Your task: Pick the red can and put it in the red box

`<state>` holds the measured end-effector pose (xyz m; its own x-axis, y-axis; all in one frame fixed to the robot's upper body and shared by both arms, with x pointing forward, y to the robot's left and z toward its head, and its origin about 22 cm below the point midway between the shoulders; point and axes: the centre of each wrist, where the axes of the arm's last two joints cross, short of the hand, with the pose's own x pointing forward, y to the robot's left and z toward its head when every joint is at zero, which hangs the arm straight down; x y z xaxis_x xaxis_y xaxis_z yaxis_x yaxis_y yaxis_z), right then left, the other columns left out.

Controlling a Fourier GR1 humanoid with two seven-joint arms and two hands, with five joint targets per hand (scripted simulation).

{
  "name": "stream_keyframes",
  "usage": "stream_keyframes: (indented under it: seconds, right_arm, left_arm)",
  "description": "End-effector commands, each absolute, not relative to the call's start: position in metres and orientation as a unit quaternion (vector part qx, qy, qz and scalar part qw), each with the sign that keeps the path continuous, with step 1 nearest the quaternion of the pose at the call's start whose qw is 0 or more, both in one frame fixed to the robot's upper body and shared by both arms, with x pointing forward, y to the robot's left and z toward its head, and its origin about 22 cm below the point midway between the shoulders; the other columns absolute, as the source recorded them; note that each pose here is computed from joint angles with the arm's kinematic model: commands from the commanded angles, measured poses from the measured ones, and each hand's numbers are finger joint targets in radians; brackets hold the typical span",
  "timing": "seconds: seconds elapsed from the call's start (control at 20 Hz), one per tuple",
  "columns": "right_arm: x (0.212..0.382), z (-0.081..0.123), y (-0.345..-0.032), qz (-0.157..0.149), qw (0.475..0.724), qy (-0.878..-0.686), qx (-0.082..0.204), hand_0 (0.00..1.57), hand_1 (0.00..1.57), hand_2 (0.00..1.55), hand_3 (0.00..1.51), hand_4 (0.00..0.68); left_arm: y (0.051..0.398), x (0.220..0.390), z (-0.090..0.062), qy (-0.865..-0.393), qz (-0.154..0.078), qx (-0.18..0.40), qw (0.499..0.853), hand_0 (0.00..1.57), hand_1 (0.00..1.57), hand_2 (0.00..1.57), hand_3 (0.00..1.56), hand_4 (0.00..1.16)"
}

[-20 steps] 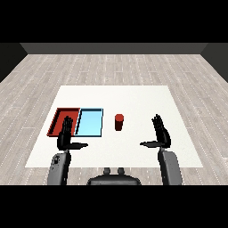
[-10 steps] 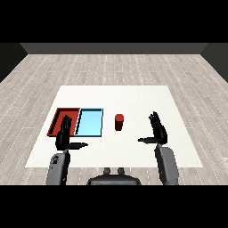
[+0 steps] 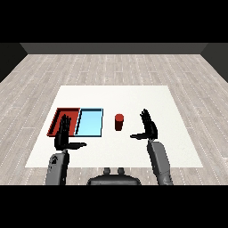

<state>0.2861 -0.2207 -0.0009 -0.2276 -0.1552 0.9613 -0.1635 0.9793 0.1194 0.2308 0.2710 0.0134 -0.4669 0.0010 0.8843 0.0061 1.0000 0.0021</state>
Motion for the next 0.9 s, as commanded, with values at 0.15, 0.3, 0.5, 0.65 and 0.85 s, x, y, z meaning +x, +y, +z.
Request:
stream_keyframes:
  seconds: [0.15,0.3,0.5,0.65,0.85]
  right_arm:
    - [0.29,-0.018,-0.204,-0.013,0.622,-0.772,0.129,0.0,0.0,0.0,0.0,0.0]
    - [0.296,-0.026,-0.195,-0.007,0.628,-0.766,0.134,0.0,0.0,0.0,0.0,0.0]
    - [0.303,-0.024,-0.183,0.002,0.633,-0.764,0.125,0.0,0.0,0.0,0.0,0.0]
    - [0.308,-0.035,-0.171,-0.002,0.63,-0.767,0.126,0.0,0.0,0.0,0.0,0.0]
    - [0.307,-0.053,-0.177,0.005,0.629,-0.767,0.127,0.0,0.0,0.0,0.0,0.0]
  left_arm:
    - [0.277,0.233,0.005,-0.857,0.004,-0.003,0.515,0.0,0.0,0.0,0.0,0.0]
    - [0.27,0.218,0.007,-0.859,0.009,-0.005,0.512,0.0,0.0,0.0,0.0,0.0]
    - [0.254,0.226,0.002,-0.857,0.01,-0.006,0.515,0.0,0.0,0.0,0.0,0.0]
    - [0.264,0.24,0.005,-0.859,0.008,-0.009,0.513,0.0,0.0,0.0,0.0,0.0]
    - [0.279,0.25,0.02,-0.861,0.013,-0.013,0.508,0.0,0.0,0.0,0.0,0.0]
